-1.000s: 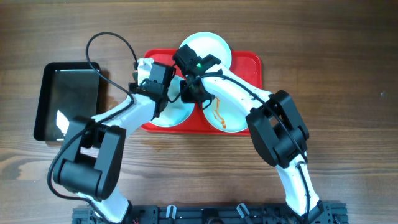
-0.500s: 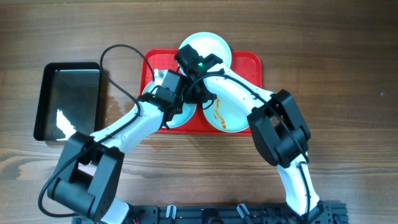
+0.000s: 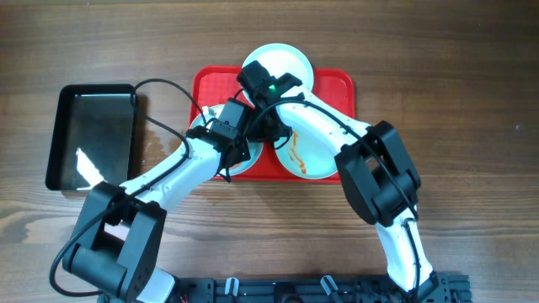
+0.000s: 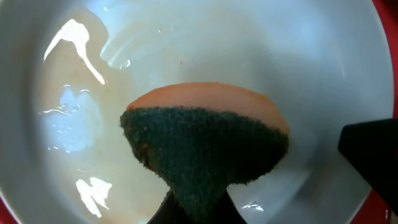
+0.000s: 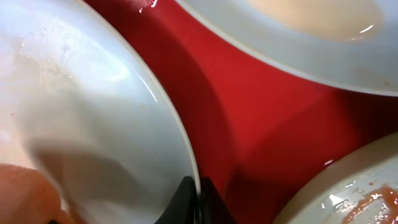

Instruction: Clean dirty plates on tray and stack at the side

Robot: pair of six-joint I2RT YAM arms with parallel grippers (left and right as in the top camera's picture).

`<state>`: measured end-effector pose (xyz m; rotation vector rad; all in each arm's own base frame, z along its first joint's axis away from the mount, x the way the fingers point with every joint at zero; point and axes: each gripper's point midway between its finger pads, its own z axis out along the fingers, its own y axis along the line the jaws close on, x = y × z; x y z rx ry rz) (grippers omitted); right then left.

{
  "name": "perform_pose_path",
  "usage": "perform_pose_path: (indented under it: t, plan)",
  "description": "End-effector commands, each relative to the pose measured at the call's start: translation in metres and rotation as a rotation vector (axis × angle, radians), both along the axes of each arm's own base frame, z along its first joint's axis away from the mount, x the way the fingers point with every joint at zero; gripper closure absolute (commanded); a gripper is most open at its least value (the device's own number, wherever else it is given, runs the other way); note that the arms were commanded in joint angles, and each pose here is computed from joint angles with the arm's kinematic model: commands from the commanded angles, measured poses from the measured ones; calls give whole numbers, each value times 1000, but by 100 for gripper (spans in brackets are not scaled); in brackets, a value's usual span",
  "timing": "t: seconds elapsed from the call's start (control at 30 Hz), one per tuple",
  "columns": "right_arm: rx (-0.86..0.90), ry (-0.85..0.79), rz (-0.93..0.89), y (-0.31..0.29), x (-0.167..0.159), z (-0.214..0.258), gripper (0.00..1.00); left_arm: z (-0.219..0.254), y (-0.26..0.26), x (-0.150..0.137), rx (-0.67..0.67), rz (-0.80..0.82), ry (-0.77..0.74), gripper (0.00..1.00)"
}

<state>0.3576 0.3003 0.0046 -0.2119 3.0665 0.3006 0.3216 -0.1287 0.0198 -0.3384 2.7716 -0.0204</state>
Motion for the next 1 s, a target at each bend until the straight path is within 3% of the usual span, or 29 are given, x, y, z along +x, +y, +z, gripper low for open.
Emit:
perform_pose_path:
  t: [0.0, 0.17, 0.5, 0.77, 0.87, 0.97]
  plan:
    - [-42, 96, 14, -14, -16, -37, 96, 2, 2, 3, -125, 56, 38, 96]
    - [-43, 99, -10, -22, -10, -37, 96, 6, 7, 10, -294, 61, 75, 96]
    - [-43, 98, -11, -22, -10, -37, 96, -3, -4, 4, -335, 34, 122, 96]
    - [-43, 99, -10, -22, -10, -37, 96, -45, 56, 15, -25, 146, 103, 96]
    - [-44, 99, -8, -22, -10, -37, 96, -58, 65, 18, 52, 79, 106, 96]
    - [-45, 98, 11, -22, -11, -37, 96, -57, 90, 27, 213, 73, 63, 96]
